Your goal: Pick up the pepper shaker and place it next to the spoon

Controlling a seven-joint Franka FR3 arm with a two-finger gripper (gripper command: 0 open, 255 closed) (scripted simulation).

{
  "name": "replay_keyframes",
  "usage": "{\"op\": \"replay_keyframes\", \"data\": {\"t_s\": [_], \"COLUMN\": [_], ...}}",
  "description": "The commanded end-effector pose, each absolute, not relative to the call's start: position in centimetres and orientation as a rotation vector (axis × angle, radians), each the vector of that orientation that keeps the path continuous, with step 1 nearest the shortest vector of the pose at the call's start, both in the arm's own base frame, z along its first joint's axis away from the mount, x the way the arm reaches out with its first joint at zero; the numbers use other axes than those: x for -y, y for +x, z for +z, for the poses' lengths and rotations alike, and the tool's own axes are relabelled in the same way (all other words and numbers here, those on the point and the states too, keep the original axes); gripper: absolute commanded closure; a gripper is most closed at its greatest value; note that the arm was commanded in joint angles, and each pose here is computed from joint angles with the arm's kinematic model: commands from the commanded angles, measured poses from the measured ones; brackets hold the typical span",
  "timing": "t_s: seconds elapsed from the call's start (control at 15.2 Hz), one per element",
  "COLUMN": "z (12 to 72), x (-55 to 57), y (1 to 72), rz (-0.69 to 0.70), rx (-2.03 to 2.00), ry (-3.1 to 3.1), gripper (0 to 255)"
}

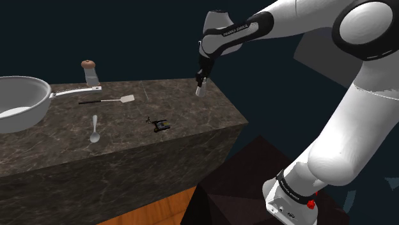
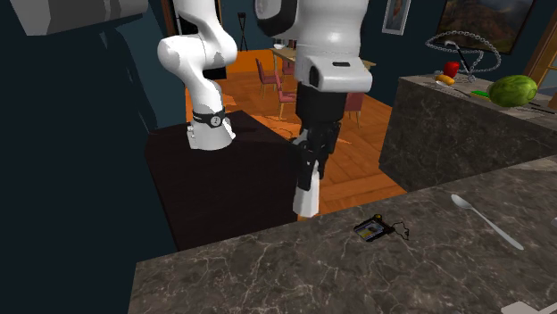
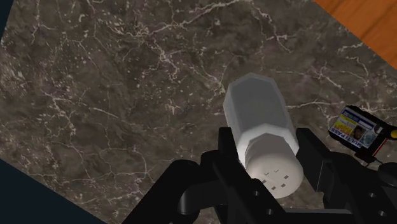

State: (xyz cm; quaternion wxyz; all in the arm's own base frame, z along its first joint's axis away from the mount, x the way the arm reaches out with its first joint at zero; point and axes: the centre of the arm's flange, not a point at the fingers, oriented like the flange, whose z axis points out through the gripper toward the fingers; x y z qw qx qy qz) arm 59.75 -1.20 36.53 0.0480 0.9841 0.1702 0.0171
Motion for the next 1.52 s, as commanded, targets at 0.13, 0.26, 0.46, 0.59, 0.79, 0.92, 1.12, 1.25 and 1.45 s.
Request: {"op": "replay_keyframes", "data": {"t_s": [0.13,0.26,0.46,0.59,0.79,0.92,1.12,1.25,1.45], "z": [36.5,36.5,36.5,36.5,36.5,36.5,36.6,36.6,36.6], "x": [-3.7,-6.3,-10.3,-12.9,-16.9,-19.5,-23.5,-26.1,-30.1], "y": [59.8,59.8,59.8,59.8,59.8,59.9,59.9,59.9,59.9], "rz": [0.052,0.052,0.052,0.052,0.052,0.052,0.052,0.052,0.052], "rx": [-0.516,-0.516,-0.516,-0.516,-0.516,-0.516,-0.516,-0.516,-0.516], "ry": [3.001,3.001,3.001,3.001,3.001,3.001,3.001,3.001,3.001], "gripper": [255,255,255,255,255,255,255,255,255]}}
